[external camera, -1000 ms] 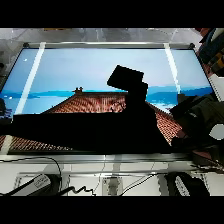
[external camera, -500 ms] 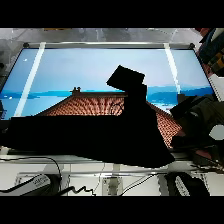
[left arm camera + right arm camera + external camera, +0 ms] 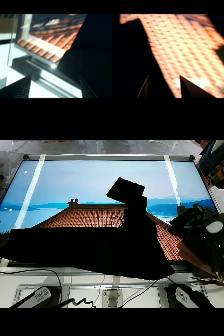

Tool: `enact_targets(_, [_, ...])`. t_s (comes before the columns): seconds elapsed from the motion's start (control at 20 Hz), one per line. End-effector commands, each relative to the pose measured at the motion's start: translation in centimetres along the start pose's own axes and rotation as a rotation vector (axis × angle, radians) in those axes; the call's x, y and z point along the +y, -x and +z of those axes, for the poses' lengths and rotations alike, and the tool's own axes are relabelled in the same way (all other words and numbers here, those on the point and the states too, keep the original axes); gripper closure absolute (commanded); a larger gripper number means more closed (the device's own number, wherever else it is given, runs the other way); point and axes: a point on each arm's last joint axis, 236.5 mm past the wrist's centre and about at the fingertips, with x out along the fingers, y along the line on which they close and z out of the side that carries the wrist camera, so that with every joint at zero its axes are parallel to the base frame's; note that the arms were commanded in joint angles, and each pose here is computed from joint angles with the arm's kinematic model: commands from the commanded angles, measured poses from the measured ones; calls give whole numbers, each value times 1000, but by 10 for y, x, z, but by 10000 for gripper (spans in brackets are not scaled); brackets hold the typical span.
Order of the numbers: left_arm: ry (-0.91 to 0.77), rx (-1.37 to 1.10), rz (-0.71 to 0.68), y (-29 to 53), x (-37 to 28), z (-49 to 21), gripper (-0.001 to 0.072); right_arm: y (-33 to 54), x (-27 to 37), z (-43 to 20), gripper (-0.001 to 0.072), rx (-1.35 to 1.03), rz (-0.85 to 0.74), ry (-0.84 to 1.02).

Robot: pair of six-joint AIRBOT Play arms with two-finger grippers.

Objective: Fold the clothes and pants, and hang the long-sleeved shirts on hangers.

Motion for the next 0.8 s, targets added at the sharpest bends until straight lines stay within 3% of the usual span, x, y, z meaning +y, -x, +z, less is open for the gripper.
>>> enact_targets(0.0, [-22,-68,-52,13,-29,25,70,-23,33,15,299,88,370,35])
enact_targets(0.15, [-101,-132,-75,25,-59,51,70,-59,21,15,153,149,385,32])
enact_targets(0.3, [-148,-217,-105,42,-95,79,70,-100,7,19,151,135,311,7])
enact_targets(0.45, [-46,-320,-163,61,-130,109,69,-118,7,40,151,50,228,48])
enact_targets(0.75, [104,-421,-507,97,-233,145,67,-129,57,43,168,68,260,187])
